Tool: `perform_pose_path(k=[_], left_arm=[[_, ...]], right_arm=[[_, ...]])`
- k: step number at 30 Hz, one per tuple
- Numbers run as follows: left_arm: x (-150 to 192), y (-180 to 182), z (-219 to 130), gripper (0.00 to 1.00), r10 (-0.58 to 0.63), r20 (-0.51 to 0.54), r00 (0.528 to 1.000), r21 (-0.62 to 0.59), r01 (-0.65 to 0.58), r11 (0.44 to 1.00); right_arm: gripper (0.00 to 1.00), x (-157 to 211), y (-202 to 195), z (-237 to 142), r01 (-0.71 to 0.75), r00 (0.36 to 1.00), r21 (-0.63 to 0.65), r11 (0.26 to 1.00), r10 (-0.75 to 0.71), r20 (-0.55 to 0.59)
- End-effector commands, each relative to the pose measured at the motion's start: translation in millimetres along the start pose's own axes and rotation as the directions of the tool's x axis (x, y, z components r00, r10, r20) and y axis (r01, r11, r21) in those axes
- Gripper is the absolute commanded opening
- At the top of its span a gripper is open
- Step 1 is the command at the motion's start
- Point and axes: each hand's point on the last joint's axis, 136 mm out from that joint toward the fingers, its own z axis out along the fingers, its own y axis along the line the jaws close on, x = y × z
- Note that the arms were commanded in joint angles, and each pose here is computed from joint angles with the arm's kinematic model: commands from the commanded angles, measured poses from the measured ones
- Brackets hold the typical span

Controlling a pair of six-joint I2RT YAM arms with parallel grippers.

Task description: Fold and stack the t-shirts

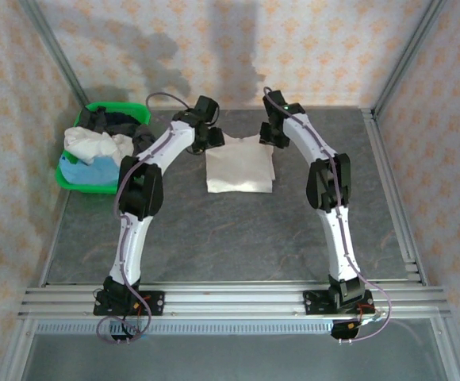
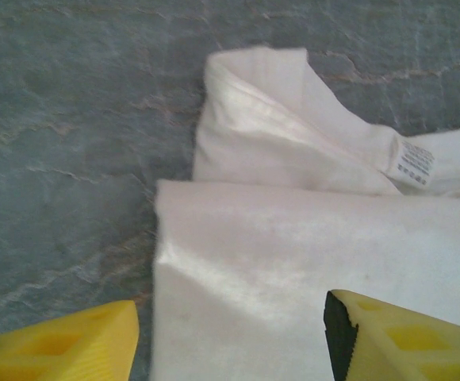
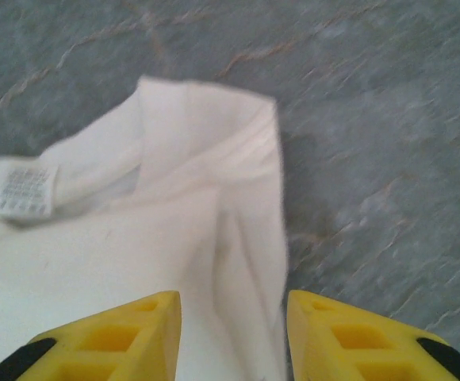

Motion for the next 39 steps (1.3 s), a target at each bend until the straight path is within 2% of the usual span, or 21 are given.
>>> perform_pose_path(k=[1, 5, 9, 12, 16, 18, 21, 24, 27, 29, 31, 35, 39], left_arm=[[12, -1, 22, 0.56, 0.038, -0.058, 0.998, -0.017, -0.039, 0.999], [15, 3, 52, 0.55, 0.024, -0.093, 0.995, -0.036, -0.027, 0.999], [27, 6, 61, 0.56, 0.019, -0.132, 0.991, -0.044, -0.025, 0.999], [41, 11, 53, 0.55, 0.022, -0.138, 0.99, -0.049, -0.029, 0.998], [73, 20, 37, 0.55, 0.029, -0.16, 0.987, -0.062, -0.039, 0.997], [96, 27, 27, 0.53, 0.008, -0.173, 0.985, -0.076, -0.021, 0.997], [125, 36, 5, 0.52, -0.031, -0.152, 0.988, -0.088, 0.018, 0.996], [162, 43, -18, 0.47, -0.114, -0.16, 0.981, -0.113, 0.097, 0.989], [188, 33, -49, 0.48, -0.148, -0.146, 0.978, -0.07, 0.139, 0.988], [192, 34, -68, 0.55, -0.181, -0.13, 0.975, -0.04, 0.177, 0.983], [185, 39, -86, 0.57, -0.214, -0.103, 0.972, -0.012, 0.213, 0.977], [158, 59, -120, 0.6, -0.227, -0.006, 0.974, 0.001, 0.227, 0.974], [129, 85, -118, 0.61, -0.223, 0.05, 0.973, -0.052, 0.226, 0.973]], right_arm=[[0.34, -1, 34, -8, 0.044, 0.997, -0.091, 0.995, -0.039, 0.059], [0.31, 12, 22, 23, 0.031, 1.0, -0.036, 0.999, -0.031, 0.003], [0.31, 15, 3, 41, 0.007, 0.999, -0.009, 1.0, -0.008, -0.036], [0.32, 6, -10, 29, -0.007, 0.999, 0.017, 1.0, 0.007, -0.034], [0.38, 7, -16, -19, -0.002, 1.0, 0.039, 0.999, 0.002, 0.004], [0.4, 25, -12, -43, 0.004, 1.0, 0.02, 1.0, -0.005, 0.03], [0.42, 74, -5, -62, -0.003, 0.999, -0.018, 1.0, 0.004, 0.037], [0.4, 138, 8, -55, -0.016, 0.999, -0.09, 0.996, 0.013, -0.037], [0.38, 181, -1, -35, -0.034, 0.993, -0.072, 0.997, 0.026, -0.112], [0.36, 189, -21, -20, -0.033, 0.991, 0.012, 0.999, 0.034, -0.129], [0.32, 189, -33, -7, -0.009, 0.989, 0.055, 0.998, 0.017, -0.147], [0.3, 164, -48, 4, 0.023, 0.989, 0.114, 0.993, -0.006, -0.15], [0.27, 131, -67, -1, 0.061, 0.993, 0.195, 0.979, -0.039, -0.115]])
